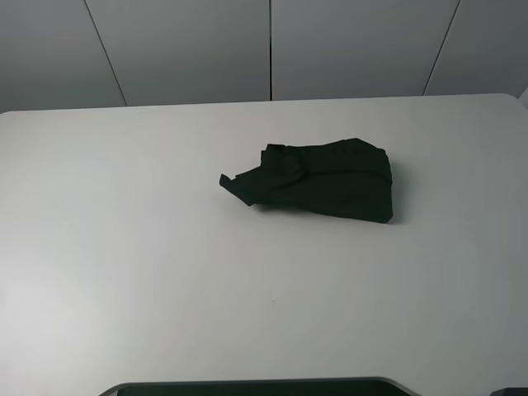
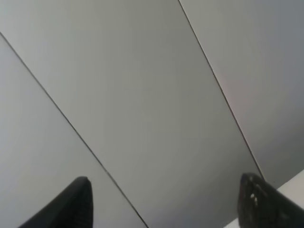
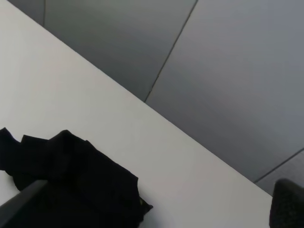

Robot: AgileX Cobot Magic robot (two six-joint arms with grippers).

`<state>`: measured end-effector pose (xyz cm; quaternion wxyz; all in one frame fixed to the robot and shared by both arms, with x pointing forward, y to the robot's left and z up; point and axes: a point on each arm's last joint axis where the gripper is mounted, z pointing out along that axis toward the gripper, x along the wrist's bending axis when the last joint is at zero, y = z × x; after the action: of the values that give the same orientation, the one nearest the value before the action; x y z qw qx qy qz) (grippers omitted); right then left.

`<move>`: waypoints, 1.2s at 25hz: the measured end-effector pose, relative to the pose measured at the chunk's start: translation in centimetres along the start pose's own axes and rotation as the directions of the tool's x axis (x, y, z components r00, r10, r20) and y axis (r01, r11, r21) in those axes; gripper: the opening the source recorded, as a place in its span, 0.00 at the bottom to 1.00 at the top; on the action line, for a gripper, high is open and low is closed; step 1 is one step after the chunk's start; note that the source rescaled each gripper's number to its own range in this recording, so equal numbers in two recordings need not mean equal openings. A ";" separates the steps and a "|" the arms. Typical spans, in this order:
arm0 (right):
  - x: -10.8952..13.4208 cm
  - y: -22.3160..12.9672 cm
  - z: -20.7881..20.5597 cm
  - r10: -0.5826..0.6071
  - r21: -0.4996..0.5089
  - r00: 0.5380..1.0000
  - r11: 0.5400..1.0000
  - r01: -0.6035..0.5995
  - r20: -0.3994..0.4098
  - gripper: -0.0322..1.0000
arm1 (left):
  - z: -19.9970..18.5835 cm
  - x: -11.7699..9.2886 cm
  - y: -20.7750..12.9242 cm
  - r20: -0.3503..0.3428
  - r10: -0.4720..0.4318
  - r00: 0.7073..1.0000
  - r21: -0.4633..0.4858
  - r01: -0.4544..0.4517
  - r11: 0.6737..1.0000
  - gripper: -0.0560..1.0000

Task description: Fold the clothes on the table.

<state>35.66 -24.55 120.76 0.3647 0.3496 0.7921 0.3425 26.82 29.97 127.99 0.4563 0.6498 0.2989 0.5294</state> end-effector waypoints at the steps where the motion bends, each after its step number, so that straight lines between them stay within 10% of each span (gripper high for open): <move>1: -0.2 -0.6 -1.5 0.001 -0.014 1.000 1.000 -0.001 0.018 0.96 | -0.6 0.2 -0.2 -0.020 -0.014 1.000 0.013 0.014 1.000 0.96; 10: -1.5 -6.7 -12.3 0.052 -0.201 0.981 0.979 -0.014 0.186 0.95 | -6.0 1.3 -3.4 -0.184 -0.123 0.975 0.175 0.156 0.972 0.96; 21: -3.4 -11.8 -19.1 0.060 -0.204 0.834 0.977 0.063 0.548 0.95 | -11.7 1.6 -5.4 -0.291 -0.307 0.906 0.056 0.336 0.940 0.96; 30: -0.1 -12.5 -23.0 0.125 -0.192 0.687 0.981 0.021 0.716 0.95 | -14.2 -0.9 -5.0 -0.490 -0.206 0.847 0.073 0.275 0.959 0.96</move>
<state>13.12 -37.71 122.29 0.6687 0.4433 0.5379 0.2589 13.40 35.16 123.36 0.3844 0.4870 0.5175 0.5893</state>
